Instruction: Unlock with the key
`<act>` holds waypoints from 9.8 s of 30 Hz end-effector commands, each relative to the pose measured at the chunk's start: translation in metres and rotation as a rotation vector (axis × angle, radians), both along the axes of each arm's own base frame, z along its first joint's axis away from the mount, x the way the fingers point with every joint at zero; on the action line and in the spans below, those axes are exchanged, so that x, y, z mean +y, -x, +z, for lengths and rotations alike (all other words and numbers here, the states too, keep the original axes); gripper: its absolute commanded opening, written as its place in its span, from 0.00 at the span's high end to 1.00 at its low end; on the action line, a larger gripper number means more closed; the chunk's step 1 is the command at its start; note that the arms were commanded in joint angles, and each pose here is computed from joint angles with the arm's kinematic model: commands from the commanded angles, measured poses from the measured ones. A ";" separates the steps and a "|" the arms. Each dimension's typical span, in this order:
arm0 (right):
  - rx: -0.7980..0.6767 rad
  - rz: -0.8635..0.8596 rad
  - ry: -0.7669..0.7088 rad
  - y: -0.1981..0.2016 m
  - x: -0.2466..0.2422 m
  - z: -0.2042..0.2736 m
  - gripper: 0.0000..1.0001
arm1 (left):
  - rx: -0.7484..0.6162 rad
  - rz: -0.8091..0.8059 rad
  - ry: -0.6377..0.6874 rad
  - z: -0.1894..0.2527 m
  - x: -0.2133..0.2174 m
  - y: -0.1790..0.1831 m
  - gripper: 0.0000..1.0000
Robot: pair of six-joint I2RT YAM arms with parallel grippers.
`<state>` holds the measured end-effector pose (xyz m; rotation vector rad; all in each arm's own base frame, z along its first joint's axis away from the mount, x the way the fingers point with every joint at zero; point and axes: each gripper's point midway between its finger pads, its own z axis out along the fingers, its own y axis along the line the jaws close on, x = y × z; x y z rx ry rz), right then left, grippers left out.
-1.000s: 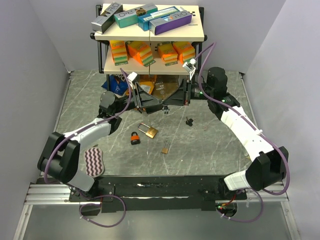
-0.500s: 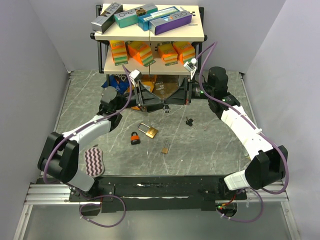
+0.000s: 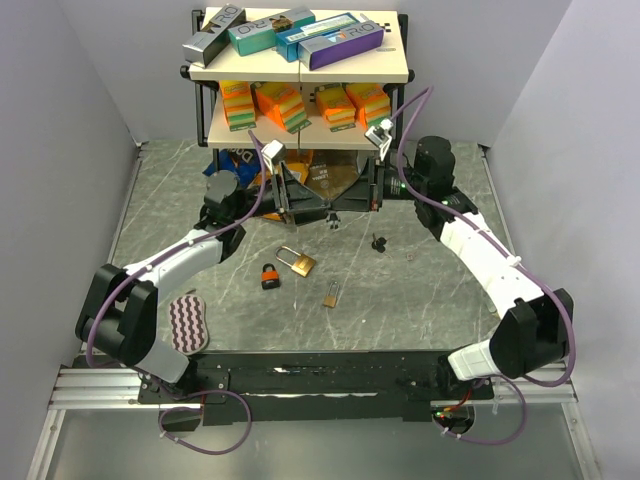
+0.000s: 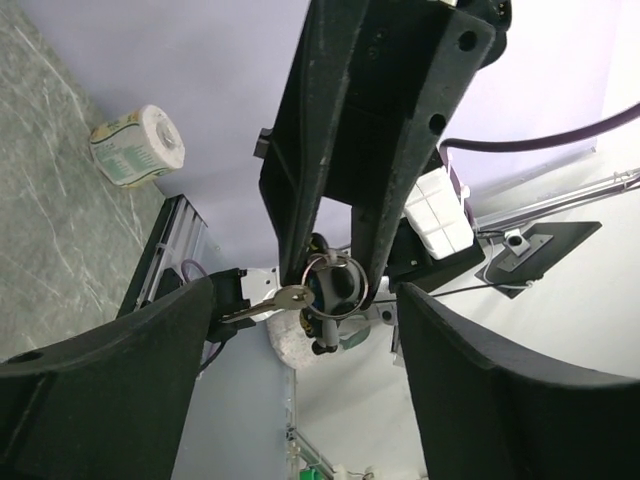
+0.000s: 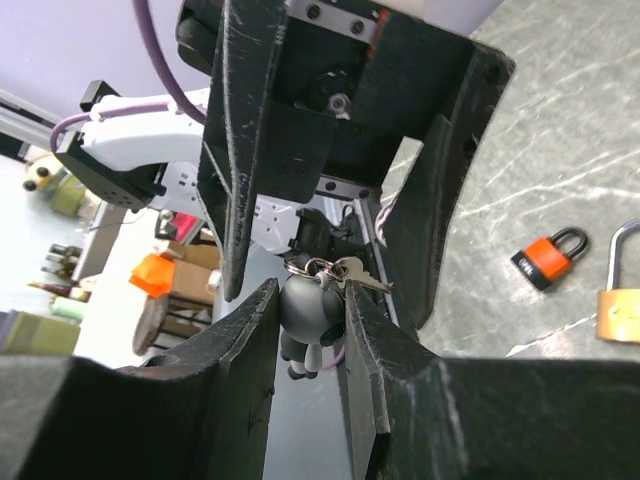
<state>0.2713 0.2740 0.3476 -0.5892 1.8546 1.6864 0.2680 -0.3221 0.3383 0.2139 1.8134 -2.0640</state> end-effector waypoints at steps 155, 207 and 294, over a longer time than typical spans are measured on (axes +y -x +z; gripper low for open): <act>-0.196 -0.078 0.042 0.023 0.010 0.007 1.00 | -0.249 0.134 -0.281 0.003 0.010 0.012 0.23; -0.146 0.183 0.140 0.054 -0.003 0.013 0.56 | -0.286 -0.181 -0.324 0.013 0.032 0.060 0.99; -0.094 -0.531 0.236 -0.005 -0.068 -0.040 1.00 | -0.153 0.398 -0.872 -0.120 0.024 -0.046 0.24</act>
